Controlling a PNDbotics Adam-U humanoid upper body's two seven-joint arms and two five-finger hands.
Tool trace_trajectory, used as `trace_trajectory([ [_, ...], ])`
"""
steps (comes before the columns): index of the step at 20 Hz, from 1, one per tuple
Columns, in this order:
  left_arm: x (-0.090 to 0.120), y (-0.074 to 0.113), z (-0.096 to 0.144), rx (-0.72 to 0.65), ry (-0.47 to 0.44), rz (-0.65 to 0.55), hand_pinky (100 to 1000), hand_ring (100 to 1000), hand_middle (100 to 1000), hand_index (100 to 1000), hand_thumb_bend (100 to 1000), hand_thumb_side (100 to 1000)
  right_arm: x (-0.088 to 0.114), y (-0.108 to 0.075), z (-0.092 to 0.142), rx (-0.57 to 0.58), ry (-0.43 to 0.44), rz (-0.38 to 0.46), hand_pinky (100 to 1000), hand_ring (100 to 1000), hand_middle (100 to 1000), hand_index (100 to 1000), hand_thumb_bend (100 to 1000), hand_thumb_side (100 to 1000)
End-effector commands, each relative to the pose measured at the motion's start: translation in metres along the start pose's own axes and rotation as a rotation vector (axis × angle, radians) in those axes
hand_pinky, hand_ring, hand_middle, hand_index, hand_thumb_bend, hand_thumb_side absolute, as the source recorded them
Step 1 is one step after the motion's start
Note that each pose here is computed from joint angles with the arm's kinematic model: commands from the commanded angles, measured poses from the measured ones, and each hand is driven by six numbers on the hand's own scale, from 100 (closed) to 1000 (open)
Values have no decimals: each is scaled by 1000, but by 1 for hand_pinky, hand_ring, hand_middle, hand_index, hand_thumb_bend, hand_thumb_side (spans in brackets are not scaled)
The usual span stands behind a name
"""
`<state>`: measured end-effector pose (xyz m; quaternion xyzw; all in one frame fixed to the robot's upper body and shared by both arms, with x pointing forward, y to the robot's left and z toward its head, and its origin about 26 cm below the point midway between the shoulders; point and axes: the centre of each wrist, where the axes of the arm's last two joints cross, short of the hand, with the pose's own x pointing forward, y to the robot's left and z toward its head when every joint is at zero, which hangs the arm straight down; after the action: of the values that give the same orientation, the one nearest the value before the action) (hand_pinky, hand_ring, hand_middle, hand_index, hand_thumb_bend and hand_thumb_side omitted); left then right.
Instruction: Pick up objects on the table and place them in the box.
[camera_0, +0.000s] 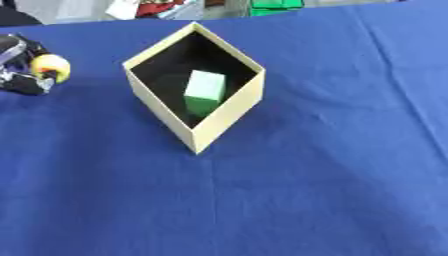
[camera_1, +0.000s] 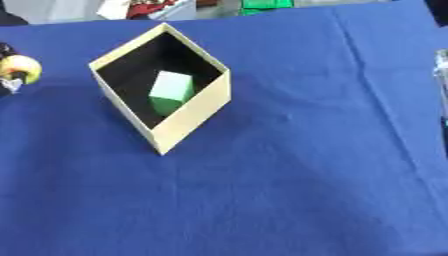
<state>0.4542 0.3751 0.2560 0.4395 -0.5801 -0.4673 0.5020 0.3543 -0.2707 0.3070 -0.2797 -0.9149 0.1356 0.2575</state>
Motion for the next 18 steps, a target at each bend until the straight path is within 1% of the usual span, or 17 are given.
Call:
trace_trajectory([
  [1, 11, 33, 4, 85, -46, 0, 661, 624, 587, 694, 100, 211, 3, -8, -5, -16, -21, 22, 808, 598, 585, 803, 100, 794],
  [7, 42, 50, 4, 136, -129, -1, 654, 615, 579, 689, 100, 232, 4, -7, -4, -15, -22, 21, 808, 598, 585, 803, 100, 793],
  [11, 71, 57, -1, 158, -177, 13, 648, 608, 570, 682, 100, 249, 4, -6, -4, -12, -23, 18, 808, 598, 585, 803, 100, 791],
  [15, 102, 57, -6, 163, -235, 37, 649, 607, 570, 686, 100, 264, 5, -4, -4, -9, -24, 14, 808, 598, 585, 803, 100, 791],
  [18, 122, 52, -9, 164, -278, 42, 651, 610, 572, 688, 100, 265, 5, -4, -3, -8, -24, 12, 808, 598, 585, 803, 100, 791],
])
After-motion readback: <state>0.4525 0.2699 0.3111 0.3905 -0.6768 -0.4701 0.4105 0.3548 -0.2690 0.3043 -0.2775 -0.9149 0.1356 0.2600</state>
